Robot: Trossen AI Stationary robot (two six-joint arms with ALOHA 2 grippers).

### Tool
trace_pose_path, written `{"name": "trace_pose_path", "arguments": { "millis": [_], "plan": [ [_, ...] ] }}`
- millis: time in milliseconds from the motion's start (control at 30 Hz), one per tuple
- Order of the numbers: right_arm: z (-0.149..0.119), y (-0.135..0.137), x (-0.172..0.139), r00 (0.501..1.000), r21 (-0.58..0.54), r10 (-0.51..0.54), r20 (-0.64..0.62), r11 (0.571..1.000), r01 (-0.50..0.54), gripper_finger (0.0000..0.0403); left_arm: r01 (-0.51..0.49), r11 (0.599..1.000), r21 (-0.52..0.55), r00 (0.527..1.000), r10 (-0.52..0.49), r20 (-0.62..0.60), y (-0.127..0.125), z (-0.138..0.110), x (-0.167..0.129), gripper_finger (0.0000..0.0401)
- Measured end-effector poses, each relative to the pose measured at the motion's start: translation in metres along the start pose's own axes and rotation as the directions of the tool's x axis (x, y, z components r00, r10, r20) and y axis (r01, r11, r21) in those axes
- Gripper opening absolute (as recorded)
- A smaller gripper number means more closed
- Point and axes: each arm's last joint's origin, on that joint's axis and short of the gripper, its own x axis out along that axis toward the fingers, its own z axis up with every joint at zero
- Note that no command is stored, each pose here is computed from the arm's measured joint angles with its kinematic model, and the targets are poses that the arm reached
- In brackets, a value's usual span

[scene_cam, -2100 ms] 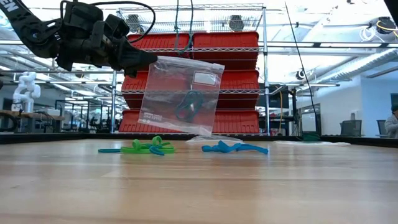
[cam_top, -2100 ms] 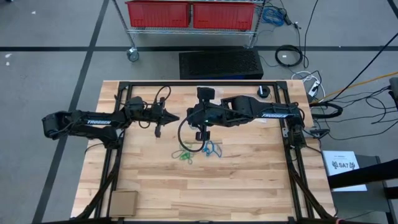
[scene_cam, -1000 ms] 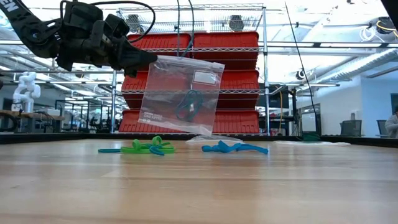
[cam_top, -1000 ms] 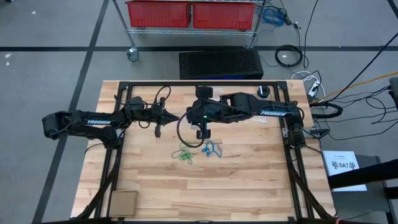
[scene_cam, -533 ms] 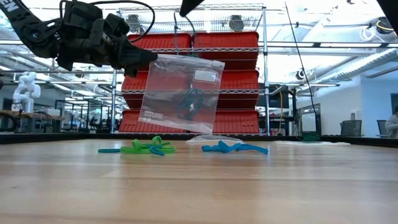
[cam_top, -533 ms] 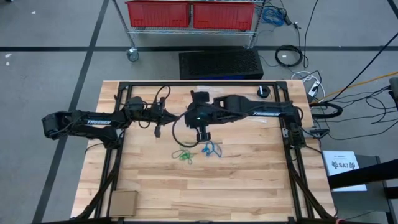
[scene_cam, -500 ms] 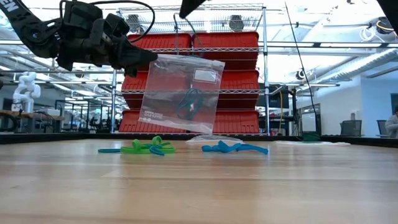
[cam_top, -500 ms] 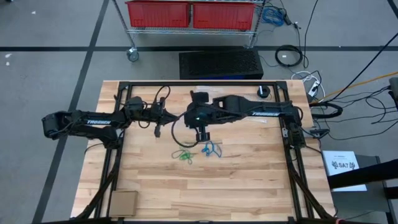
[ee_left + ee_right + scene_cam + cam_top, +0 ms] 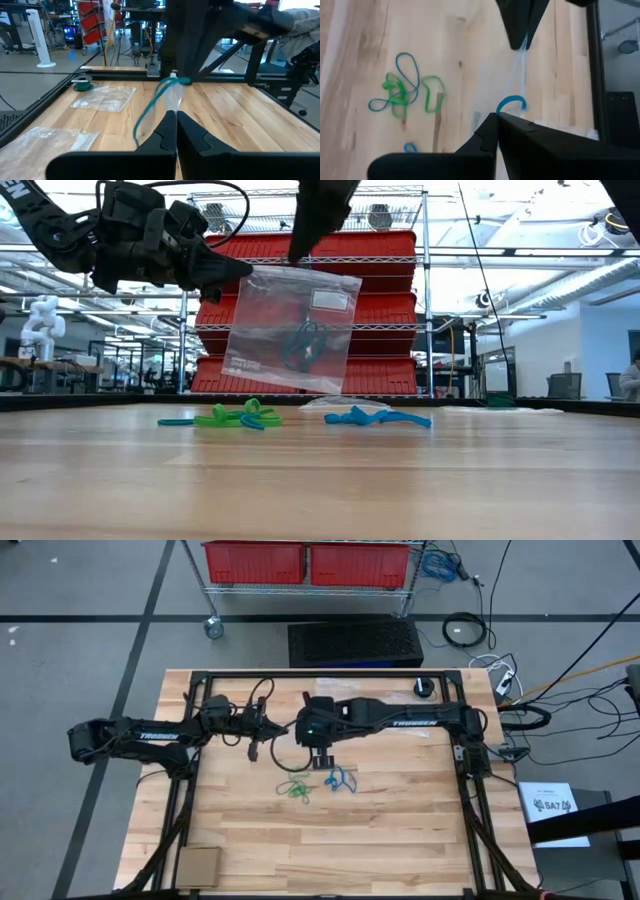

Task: Sort rubber bands
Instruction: Put the dark blue rubber band into the left zip lock bag

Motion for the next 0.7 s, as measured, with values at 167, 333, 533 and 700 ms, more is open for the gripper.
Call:
{"name": "trace_pose_path", "arguments": {
  "millis": [167,333,533,700],
  "plan": [
    [-0.005,-0.005,0.007,1.000,0.044,-0.003,-0.025,0.999,0.004,0.0000,0.000,1.000,0.000,1.000,0.000,0.000,0.000,0.000,0.000,0.0001],
    [-0.007,-0.013,0.009,1.000,0.098,0.007,-0.023,0.995,-0.005,0.0000,0.007,1.000,-0.001,1.000,-0.007,0.000,0.000,0.000,0.000,0.0001],
    [-0.007,-0.021,0.011,0.999,0.158,0.054,-0.004,0.986,-0.053,0.0000,0.029,1.000,0.001,1.000,-0.029,0.003,-0.001,0.001,0.001,0.0001],
    [-0.006,-0.021,0.011,0.998,0.163,0.067,0.010,0.984,-0.068,0.0000,0.029,1.000,-0.001,1.000,-0.029,0.001,-0.001,0.001,0.001,0.0001]
  ]
}}
